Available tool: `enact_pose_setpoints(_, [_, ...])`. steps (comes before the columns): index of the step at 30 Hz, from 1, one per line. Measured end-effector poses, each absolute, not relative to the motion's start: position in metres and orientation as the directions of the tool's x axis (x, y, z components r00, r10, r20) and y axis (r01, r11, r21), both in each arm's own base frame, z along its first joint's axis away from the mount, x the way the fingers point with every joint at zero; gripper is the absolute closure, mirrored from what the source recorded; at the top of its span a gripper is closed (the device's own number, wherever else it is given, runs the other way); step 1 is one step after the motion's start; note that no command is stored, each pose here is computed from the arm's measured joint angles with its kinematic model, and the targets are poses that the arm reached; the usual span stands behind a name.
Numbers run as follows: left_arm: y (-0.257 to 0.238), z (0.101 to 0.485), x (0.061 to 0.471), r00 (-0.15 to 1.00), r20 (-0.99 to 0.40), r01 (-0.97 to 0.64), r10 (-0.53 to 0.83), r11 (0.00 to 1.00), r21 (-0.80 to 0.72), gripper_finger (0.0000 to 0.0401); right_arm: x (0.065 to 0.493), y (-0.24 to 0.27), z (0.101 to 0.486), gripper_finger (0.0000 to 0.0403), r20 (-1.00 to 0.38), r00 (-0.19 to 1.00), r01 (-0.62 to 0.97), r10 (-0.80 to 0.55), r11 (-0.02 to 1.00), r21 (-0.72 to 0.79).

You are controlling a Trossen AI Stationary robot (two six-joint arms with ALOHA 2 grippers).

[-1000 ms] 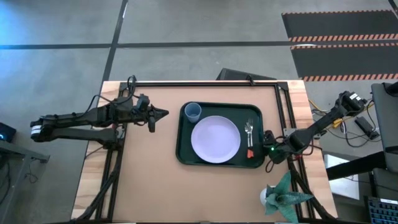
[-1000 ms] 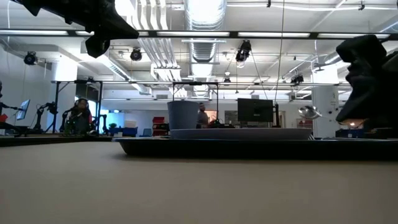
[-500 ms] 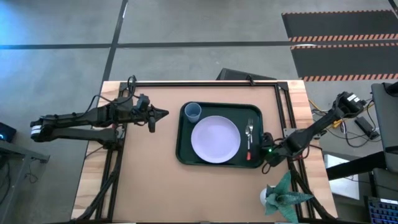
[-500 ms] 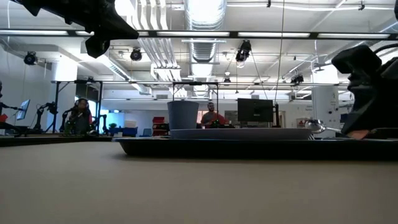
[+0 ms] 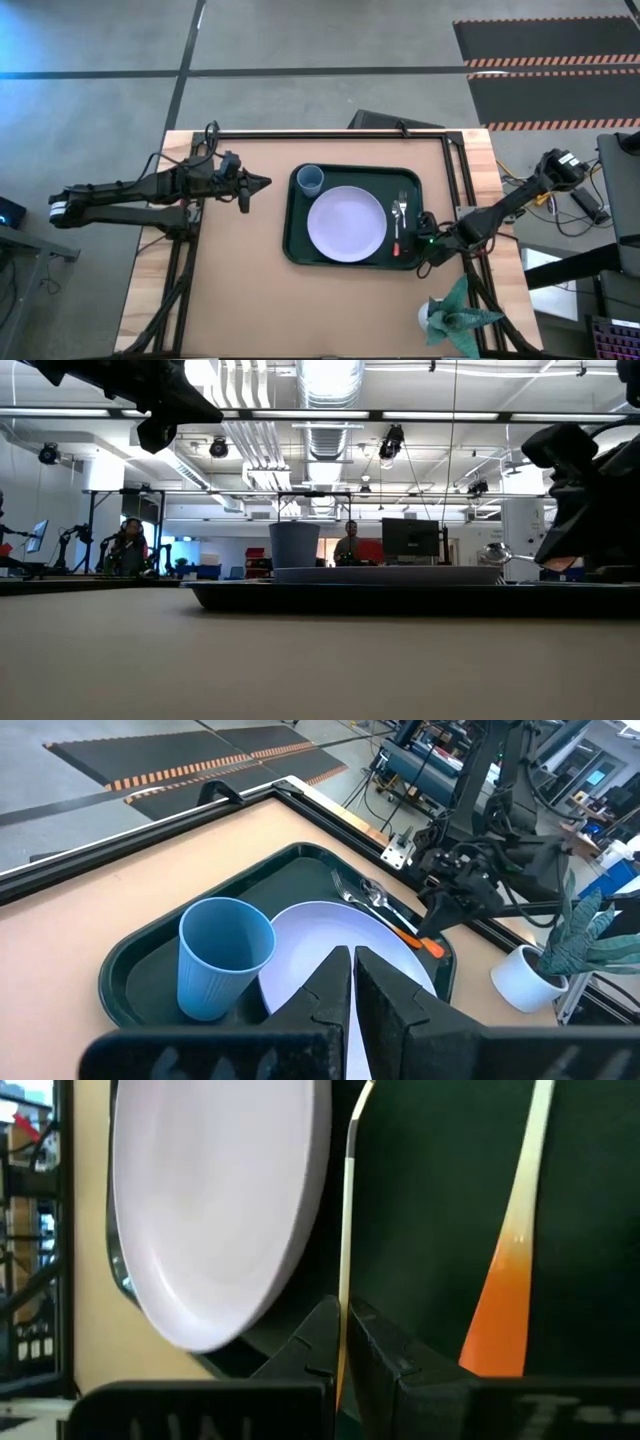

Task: Pick and place plate/cup/fork/spoon on tray
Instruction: Put the orange spoon on the black tray to the middle of the violet plate and orange fork

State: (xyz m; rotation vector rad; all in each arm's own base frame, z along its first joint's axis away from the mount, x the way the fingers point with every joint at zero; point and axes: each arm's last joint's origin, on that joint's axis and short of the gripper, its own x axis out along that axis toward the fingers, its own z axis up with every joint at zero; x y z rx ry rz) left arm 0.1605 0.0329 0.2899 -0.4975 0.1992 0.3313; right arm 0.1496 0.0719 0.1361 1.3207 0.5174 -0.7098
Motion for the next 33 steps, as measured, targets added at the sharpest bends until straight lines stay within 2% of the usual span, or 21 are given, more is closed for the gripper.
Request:
enact_pose_setpoints(5, [0.033, 0.290, 0.160, 0.928, -0.266, -0.357, 0.261, 0.827, -0.433, 0.0401, 0.153, 0.066, 0.133, 0.0395, -0.719, 0.666, 0.740, -0.198, 0.052, 0.671])
enact_pose_setpoints(8, [0.033, 0.290, 0.160, 0.928, -0.266, -0.357, 0.261, 0.828, -0.433, 0.0401, 0.156, 0.063, 0.128, 0.0395, -0.756, 0.632, 0.770, -0.169, 0.025, 0.638])
enact_pose_setpoints(16, [0.033, 0.290, 0.160, 0.928, -0.267, -0.354, 0.259, 0.832, -0.426, 0.0401, 0.168, 0.059, 0.119, 0.0395, -0.774, 0.617, 0.785, -0.138, 0.039, 0.619])
enact_pose_setpoints(25, [0.033, 0.290, 0.160, 0.928, -0.268, -0.354, 0.258, 0.832, -0.426, 0.0401, 0.171, 0.054, 0.112, 0.0395, -0.794, 0.587, 0.802, -0.158, -0.013, 0.597])
enact_pose_setpoints(33, [0.033, 0.288, 0.160, 0.924, -0.282, -0.361, 0.257, 0.831, -0.423, 0.0401, 0.172, 0.053, 0.111, 0.0395, -0.801, 0.578, 0.810, -0.152, -0.010, 0.587])
